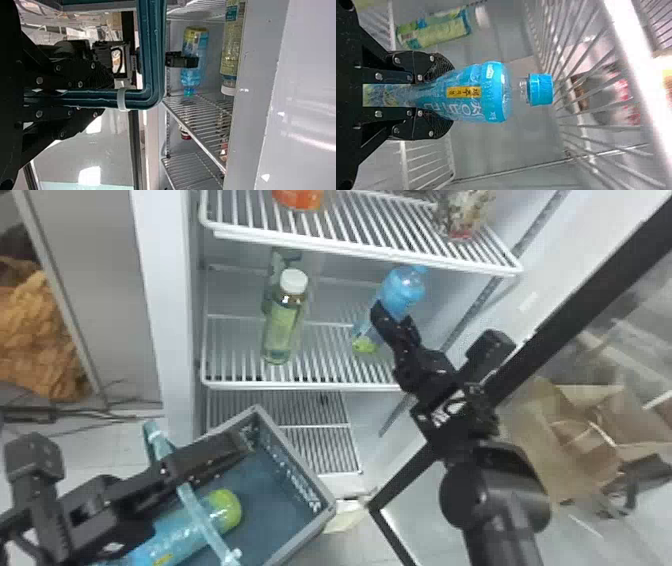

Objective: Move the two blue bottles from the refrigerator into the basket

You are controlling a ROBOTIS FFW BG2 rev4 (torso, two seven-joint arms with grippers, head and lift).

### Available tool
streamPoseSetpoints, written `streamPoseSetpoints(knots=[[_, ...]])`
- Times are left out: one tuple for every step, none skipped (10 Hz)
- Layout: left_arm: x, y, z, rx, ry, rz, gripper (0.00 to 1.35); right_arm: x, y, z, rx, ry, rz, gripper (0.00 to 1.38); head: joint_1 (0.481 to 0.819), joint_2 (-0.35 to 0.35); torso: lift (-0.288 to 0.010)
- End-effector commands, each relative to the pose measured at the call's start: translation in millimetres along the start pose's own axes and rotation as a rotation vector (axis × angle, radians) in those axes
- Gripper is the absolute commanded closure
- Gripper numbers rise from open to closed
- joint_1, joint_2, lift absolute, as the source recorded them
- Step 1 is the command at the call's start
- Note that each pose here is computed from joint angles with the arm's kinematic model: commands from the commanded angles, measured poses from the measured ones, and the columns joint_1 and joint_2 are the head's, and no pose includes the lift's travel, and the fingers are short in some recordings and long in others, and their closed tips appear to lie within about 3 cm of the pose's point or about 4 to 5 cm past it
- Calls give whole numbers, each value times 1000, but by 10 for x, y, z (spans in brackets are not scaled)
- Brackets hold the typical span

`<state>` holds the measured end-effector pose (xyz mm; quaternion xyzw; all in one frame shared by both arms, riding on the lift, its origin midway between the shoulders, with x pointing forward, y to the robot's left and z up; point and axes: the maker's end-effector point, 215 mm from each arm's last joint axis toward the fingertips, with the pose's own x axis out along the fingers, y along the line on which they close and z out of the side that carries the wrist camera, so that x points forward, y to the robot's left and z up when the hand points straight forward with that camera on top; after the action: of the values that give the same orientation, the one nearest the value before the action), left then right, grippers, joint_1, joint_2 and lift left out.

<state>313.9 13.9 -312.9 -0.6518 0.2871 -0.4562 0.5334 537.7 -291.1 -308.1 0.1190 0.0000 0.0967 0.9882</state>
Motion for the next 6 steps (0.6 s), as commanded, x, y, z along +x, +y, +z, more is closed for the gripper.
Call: streamPoseSetpoints(knots=[[2,-7,0,2,1,-1,1164,-188,169,42,25,-4,29,1277,695,-350,-216],[-6,8,-6,-2,-1,1,1164,-325,276,36,36,7,54,1277,695,-350,-216],[-6,8,-6,-2,-1,1,1164,-498,444,46,40,23,79,1277,695,-346,-216],[-11,14,-13,-5,-2,2,1164,-663,605,78,51,32,100,1277,695,-344,-216],[-11,12,-5,-4,-4,2,1164,-798,744,84,81,44,120,1277,695,-339,-216],[-11,15,-5,-4,-4,3,1164,-913,906,59,123,67,151,1277,695,-332,-216]])
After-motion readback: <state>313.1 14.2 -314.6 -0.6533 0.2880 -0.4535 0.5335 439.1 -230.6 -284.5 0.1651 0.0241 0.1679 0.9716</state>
